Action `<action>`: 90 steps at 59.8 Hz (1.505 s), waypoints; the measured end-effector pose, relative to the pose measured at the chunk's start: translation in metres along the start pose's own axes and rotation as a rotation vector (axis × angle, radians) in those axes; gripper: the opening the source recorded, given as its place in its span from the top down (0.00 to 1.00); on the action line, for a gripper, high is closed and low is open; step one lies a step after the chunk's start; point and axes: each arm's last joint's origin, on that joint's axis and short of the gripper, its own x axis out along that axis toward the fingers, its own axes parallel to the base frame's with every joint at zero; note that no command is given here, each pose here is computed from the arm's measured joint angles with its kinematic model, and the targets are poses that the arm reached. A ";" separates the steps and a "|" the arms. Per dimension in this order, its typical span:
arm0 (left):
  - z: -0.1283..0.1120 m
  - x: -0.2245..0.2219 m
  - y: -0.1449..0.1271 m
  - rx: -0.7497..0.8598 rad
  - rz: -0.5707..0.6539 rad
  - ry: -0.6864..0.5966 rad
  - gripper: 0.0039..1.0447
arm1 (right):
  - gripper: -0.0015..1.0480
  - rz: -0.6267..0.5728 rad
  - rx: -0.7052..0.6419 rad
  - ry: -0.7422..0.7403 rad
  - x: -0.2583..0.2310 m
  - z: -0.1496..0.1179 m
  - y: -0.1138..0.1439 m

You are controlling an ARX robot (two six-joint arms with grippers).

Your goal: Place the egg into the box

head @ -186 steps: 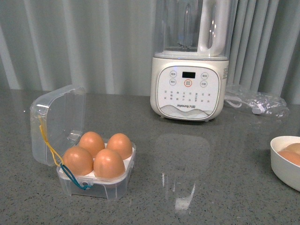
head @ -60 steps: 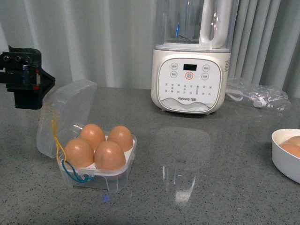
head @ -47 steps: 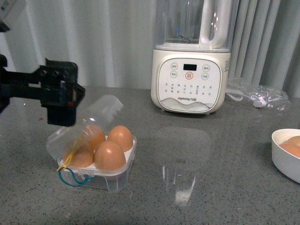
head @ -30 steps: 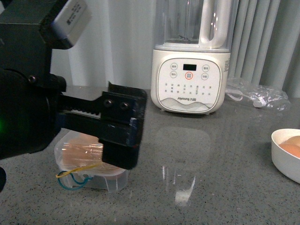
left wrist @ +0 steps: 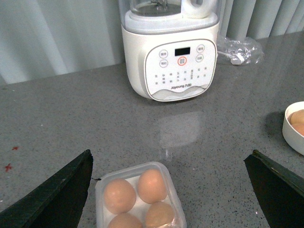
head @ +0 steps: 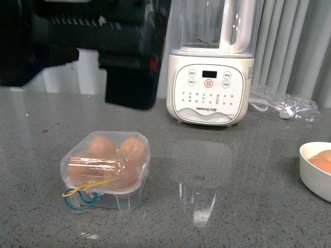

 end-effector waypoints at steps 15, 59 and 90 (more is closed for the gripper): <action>0.014 -0.064 0.005 0.028 0.048 -0.037 0.06 | 0.07 0.000 0.000 0.000 0.000 0.000 0.000; -0.086 -0.137 0.050 -0.109 0.337 -0.081 0.63 | 0.07 0.002 0.000 0.001 0.000 0.000 0.000; -0.136 -0.138 0.063 -0.116 0.350 -0.071 0.97 | 0.07 0.000 0.000 0.000 0.000 0.000 0.000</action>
